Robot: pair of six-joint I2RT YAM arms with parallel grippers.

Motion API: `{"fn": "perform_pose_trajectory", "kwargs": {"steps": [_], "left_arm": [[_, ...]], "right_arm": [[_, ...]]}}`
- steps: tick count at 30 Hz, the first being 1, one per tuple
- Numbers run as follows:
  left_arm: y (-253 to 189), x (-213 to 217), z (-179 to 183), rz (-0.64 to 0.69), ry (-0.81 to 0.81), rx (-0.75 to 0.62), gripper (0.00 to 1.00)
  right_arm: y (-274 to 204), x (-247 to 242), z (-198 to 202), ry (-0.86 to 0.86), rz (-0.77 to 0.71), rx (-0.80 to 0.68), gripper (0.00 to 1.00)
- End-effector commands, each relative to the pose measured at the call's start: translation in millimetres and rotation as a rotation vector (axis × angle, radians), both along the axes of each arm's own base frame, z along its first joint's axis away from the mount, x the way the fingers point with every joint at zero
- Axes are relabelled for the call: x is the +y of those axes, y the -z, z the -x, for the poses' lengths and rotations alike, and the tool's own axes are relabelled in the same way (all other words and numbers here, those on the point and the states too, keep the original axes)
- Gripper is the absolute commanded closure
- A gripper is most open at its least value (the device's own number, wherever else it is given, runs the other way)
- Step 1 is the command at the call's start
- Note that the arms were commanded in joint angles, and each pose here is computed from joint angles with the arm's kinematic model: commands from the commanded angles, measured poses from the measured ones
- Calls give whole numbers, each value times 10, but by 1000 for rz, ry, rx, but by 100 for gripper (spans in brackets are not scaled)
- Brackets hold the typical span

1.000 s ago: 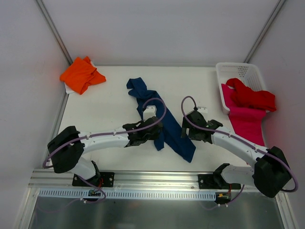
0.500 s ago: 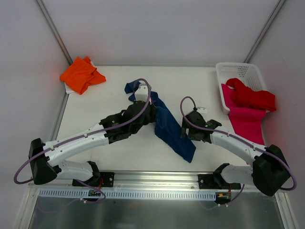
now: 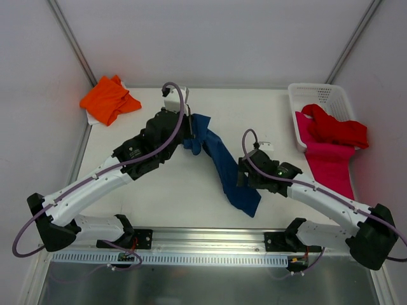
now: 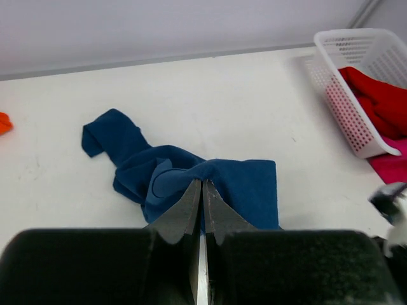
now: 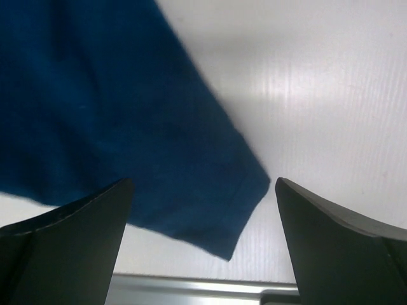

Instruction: Fold and stack the t-shirts

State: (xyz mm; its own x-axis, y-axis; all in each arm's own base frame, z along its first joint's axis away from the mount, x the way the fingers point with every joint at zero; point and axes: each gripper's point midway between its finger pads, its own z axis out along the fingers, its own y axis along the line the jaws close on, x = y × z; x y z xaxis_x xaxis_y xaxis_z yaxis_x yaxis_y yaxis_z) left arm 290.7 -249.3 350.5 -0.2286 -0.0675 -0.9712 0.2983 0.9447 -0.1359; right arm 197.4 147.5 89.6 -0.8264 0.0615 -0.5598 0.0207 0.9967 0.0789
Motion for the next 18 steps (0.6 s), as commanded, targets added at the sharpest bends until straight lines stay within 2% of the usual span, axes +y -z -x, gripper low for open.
{"fn": "perform_pose_trajectory", "kwargs": {"steps": [1,5,10,18], "left_arm": [[-172,133,-68,-12,7,-34,100],[-270,219,-191,-12,2,-45,100],[-299,272,-378,-22,-20,-32,100],[-131,291,-522,-2,-19,23,100]], "right_arm": [[-522,245,48,-32,-96,-92,1],[-857,388,128,-74,-109,-147,1],[-953,598,276,-140,-120,-160,1],[-298,729,487,-131,-57,-62,0]]}}
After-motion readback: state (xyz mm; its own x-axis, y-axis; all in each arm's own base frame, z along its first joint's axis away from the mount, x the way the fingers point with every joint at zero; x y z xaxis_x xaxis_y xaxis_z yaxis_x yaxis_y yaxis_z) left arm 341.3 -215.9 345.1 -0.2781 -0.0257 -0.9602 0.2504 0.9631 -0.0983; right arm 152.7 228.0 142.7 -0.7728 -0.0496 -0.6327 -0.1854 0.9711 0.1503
